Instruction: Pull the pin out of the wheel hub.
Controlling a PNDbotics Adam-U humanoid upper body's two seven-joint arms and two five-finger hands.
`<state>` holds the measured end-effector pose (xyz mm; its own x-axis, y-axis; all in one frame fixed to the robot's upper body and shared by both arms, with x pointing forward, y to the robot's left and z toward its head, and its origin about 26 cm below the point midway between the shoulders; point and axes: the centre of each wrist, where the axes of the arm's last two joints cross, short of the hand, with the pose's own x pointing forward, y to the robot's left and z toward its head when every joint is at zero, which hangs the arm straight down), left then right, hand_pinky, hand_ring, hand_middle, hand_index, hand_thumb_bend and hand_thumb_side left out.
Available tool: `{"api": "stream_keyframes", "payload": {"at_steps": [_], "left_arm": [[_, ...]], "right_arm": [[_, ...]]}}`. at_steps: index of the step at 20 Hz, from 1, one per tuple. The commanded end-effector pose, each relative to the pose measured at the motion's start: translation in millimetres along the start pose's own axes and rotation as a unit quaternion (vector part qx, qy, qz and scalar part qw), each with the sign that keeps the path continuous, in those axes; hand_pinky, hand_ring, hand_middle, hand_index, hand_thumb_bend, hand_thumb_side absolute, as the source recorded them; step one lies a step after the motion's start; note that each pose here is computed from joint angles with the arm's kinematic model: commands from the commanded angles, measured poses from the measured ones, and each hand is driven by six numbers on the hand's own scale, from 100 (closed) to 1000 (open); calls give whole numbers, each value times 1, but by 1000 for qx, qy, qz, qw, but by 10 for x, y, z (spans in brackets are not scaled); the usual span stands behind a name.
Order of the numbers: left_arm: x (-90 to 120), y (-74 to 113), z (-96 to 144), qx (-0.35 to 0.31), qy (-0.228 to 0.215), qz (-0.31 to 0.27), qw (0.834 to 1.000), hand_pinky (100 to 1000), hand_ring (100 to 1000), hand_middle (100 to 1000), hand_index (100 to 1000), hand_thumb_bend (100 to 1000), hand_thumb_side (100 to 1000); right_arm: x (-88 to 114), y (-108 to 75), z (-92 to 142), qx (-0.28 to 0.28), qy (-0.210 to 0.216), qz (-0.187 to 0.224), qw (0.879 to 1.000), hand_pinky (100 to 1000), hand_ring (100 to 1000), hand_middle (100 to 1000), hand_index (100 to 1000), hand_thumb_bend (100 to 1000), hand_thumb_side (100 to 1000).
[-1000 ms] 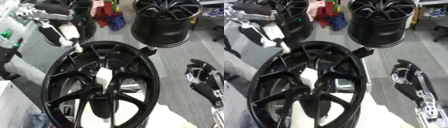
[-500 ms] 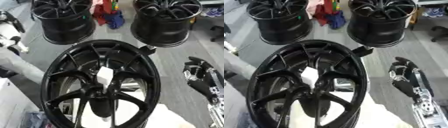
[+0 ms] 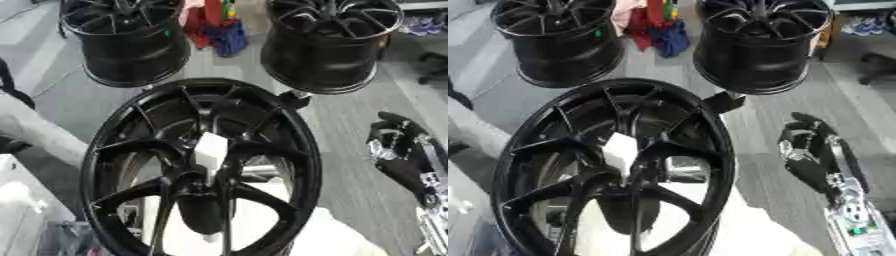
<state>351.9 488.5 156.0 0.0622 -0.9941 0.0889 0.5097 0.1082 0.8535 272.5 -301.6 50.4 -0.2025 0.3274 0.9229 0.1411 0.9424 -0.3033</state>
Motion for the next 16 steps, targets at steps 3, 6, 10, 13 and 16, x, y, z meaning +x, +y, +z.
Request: {"api": "stream_keyframes", "payload": {"at_steps": [3,6,10,13,16], "left_arm": [[-66,116,138,81,6,22,996,840,863,931,973,660,489],[23,132,178,133,-28,48,990,807,820,897,945,598,466],[172,83,235,211,-85,98,969,727,729,820,880,475,448],[282,-9,281,270,-125,145,944,676,667,770,833,385,404],[396,-116,331,321,-148,202,913,651,638,745,810,362,361]], "right_arm": [[61,-31,-33,-5,-13,0,1000,674,592,664,821,100,199],[64,-28,-35,-6,-14,-1,1000,674,592,664,821,100,198],[62,-24,-35,-9,-13,-3,1000,674,591,663,821,100,198],[67,-12,-39,-10,-14,-7,1000,674,591,663,820,100,198],[74,6,-44,-10,-16,-11,1000,674,591,662,820,100,197]]}}
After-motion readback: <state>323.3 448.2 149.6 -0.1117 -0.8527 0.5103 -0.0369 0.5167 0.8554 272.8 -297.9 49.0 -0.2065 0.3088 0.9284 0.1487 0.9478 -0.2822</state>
